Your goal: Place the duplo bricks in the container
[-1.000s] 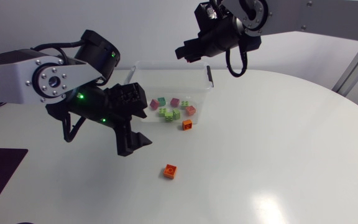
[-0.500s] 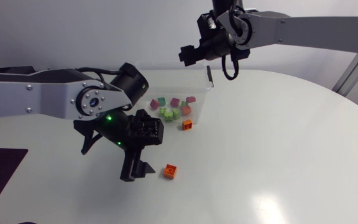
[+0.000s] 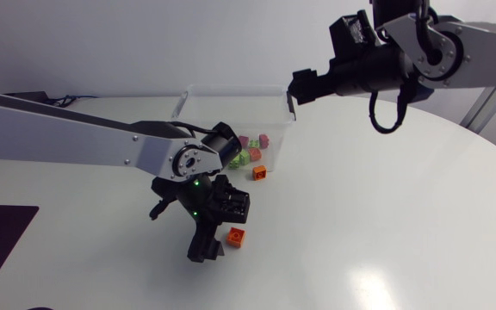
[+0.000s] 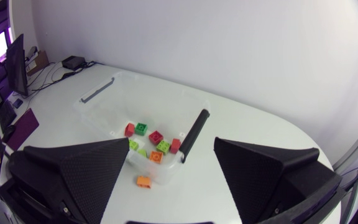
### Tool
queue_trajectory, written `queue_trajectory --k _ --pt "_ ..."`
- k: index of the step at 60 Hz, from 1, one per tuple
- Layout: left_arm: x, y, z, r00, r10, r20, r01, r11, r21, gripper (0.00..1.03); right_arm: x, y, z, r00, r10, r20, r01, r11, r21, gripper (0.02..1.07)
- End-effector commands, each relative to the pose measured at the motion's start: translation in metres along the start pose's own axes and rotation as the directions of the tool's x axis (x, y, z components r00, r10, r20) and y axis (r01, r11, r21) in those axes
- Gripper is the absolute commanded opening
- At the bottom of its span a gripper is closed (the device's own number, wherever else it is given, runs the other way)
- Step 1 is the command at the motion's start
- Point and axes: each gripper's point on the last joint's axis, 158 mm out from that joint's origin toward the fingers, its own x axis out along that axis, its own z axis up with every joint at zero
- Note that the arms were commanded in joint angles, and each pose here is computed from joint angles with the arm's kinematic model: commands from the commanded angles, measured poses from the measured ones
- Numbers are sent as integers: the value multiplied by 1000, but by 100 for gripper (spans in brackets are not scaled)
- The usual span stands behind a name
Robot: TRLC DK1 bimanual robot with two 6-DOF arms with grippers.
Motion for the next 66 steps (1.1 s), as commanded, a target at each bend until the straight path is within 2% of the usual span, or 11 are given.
queue_trajectory --k 1,9,21,25,29,44,53,66 --pt "6 6 5 1000 -7 -11 8 999 43 94 -10 0 -19 1000 2 -21 -2 1000 -3 101" --pt "16 6 8 999 -27 -24 28 998 52 91 -22 5 -44 999 16 -43 -16 1000 -6 101" --pt "24 8 9 998 -53 -38 55 997 51 79 -26 15 -81 996 30 -81 -30 1000 -3 101" --pt "27 8 8 997 -61 -42 63 997 47 71 -25 25 -94 993 44 -105 -45 999 -5 101" --pt "31 7 7 996 -71 -47 73 996 41 56 -21 36 -106 993 49 -110 -51 999 -17 101" --pt "40 4 -1 994 -98 -57 98 995 -2 12 10 53 -152 982 51 -180 -54 999 -9 101" --pt "32 10 -5 995 -83 -46 80 994 -72 10 33 60 -166 977 34 -210 -41 999 -31 101" --pt "-1 23 -6 999 -21 28 25 982 -186 9 66 68 -184 967 28 -254 -39 999 -37 100"
